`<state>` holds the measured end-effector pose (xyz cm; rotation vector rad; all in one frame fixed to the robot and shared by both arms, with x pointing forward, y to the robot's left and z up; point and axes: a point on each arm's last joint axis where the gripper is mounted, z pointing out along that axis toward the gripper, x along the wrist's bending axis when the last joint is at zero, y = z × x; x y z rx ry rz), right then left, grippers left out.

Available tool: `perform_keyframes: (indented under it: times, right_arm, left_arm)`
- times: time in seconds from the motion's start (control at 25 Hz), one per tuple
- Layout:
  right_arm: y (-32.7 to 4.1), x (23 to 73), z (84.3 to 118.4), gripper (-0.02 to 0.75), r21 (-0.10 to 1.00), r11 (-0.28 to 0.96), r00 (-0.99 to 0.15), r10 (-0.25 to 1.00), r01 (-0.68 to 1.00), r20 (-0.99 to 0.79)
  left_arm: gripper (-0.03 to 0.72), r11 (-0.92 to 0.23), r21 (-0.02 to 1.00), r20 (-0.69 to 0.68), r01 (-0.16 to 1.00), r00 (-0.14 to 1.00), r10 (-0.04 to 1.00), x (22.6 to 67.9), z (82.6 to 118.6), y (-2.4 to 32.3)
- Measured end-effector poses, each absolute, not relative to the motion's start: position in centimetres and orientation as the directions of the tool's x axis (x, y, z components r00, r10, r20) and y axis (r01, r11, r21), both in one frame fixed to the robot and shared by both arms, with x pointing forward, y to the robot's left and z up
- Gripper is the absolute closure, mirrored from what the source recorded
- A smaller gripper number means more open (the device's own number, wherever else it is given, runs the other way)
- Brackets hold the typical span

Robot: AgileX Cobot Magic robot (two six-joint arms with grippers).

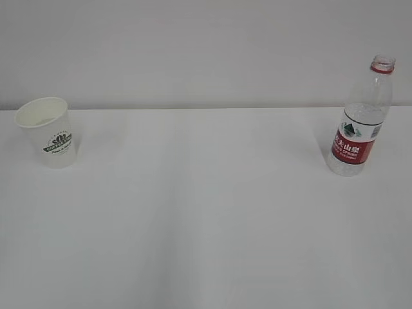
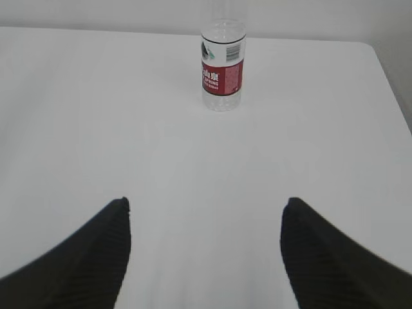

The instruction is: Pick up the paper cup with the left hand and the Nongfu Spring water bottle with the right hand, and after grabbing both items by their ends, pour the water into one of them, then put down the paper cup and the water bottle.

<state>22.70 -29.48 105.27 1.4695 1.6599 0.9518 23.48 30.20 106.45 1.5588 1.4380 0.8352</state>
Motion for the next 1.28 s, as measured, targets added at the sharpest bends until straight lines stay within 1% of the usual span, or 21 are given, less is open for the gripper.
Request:
perform_keyframes:
  times: [0.2,0.68,0.88,1.28]
  right_arm:
    - [-29.89,22.62,105.06,0.189,0.867,0.075,-0.057,0.997,0.493,-0.054]
    - [-29.95,22.81,104.49,0.190,0.854,0.059,-0.044,0.998,0.517,-0.042]
    - [-29.95,22.83,104.45,0.223,0.853,0.059,-0.044,0.998,0.518,-0.042]
    - [-29.96,22.83,104.45,0.232,0.853,0.060,-0.043,0.998,0.518,-0.044]
  left_arm:
    - [0.109,-0.020,0.863,-0.033,0.504,0.096,0.995,23.13,105.76,30.56]
    - [0.109,-0.023,0.864,-0.030,0.503,0.096,0.995,23.33,105.53,30.54]
    - [0.109,-0.021,0.870,-0.032,0.492,0.097,0.995,23.22,105.56,30.55]
    - [0.109,-0.018,0.874,-0.036,0.486,0.100,0.994,23.08,105.43,30.53]
